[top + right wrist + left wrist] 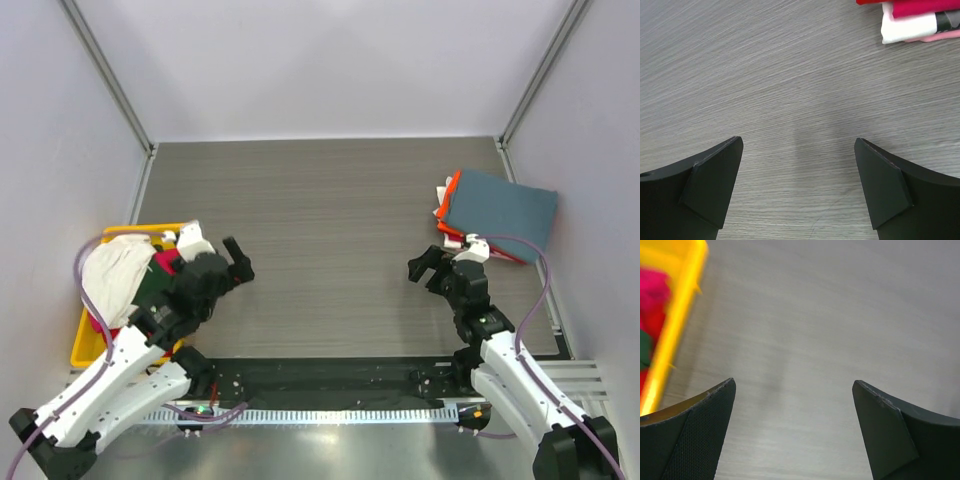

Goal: Fold and stack the t-shirts
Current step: Grab the tshirt from the pile

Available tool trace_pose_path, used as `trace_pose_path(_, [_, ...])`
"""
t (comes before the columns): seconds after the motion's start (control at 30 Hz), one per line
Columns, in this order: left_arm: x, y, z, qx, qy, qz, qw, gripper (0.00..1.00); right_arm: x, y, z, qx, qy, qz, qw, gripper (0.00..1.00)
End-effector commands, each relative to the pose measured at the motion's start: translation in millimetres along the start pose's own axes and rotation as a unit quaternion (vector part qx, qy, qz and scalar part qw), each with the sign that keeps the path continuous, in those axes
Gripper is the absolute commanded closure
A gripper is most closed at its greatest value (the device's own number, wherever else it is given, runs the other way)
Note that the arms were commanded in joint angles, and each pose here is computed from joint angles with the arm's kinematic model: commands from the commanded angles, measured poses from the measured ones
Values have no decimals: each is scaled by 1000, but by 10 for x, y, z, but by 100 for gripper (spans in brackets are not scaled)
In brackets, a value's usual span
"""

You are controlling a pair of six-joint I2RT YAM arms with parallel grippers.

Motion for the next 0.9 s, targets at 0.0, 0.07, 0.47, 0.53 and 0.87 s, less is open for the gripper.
trace_pose_path(0.0, [-82, -519, 67, 29, -143, -17, 989, 0, -9, -191, 161, 11, -31, -39, 999, 0])
trace_pose_path(0.07, [63, -713, 179, 49, -205, 42, 977, 0, -14, -192, 161, 11, -33, -40, 999, 0])
trace_pose_path(0.47, [551, -1062, 973, -28, -396, 117, 910, 7, -34, -185, 160, 13, -39, -42, 998, 1])
trace_pose_path(0.53, [605, -1072, 1140, -53, -428, 123, 894, 9, -37, -180, 158, 11, -39, -41, 998, 1])
trace_pose_path(0.87, [824, -697, 1806, -221, -479, 146, 837, 19, -69, -184, 160, 13, -47, -46, 998, 2])
Point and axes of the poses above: each gripper's point midway between its finger pads, its own x axis out along the fingers, its own z axis along the line the jaws close on, y = z × x, the point moved 10 cm from there along -x, back along the fingers, and after that the axes turned 7 degrees about x, right-handed, at the moved point
